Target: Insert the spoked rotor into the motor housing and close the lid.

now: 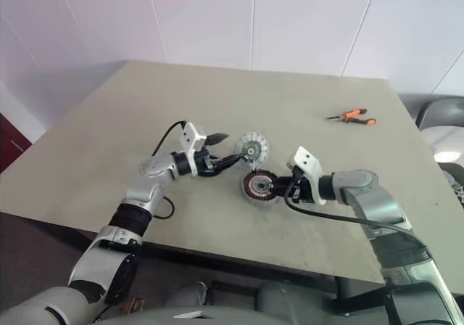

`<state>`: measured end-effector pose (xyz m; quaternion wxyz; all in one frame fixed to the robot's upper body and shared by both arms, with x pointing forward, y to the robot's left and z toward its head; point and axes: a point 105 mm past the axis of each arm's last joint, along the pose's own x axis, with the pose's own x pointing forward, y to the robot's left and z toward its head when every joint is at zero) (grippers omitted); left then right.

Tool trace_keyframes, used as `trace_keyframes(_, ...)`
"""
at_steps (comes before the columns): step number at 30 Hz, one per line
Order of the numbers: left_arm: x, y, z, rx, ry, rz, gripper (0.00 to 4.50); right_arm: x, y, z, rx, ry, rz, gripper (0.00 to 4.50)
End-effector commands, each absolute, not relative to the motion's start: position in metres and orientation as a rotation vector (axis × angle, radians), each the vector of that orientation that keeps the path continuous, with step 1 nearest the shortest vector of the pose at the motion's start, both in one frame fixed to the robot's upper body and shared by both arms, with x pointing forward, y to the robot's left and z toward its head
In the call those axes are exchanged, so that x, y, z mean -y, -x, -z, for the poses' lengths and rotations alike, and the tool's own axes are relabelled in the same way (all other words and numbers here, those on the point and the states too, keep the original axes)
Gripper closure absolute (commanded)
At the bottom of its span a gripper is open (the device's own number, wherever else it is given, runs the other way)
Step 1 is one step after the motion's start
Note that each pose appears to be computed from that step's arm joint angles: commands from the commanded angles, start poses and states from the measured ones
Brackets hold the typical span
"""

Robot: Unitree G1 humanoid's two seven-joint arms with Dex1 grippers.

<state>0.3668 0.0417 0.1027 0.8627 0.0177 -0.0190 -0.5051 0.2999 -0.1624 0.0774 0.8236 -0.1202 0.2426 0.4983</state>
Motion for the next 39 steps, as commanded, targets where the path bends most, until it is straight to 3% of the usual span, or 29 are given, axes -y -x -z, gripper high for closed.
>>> trace_keyframes(1,-0.040,-0.369,-0.112,0.084,-0.066,1.059,0.11,0.156,-0.300,-0.094,-0.449,0.285,-1.086,3.75)
trace_keyframes(12,-0.041,-0.366,-0.112,0.083,-0.065,1.064,0.11,0.153,-0.300,-0.099,-0.431,0.281,-1.092,3.75)
trace_keyframes(16,-0.041,-0.365,-0.112,0.083,-0.066,1.066,0.11,0.092,-0.331,-0.070,-0.426,0.292,-1.077,3.75)
trace_keyframes(21,-0.041,-0.365,-0.111,0.081,-0.070,1.059,0.11,0.080,-0.336,-0.064,-0.428,0.295,-1.093,3.75)
trace_keyframes(39,-0.042,-0.367,-0.110,0.073,-0.075,1.051,0.11,0.114,-0.334,-0.087,-0.395,0.227,-1.140,3.75)
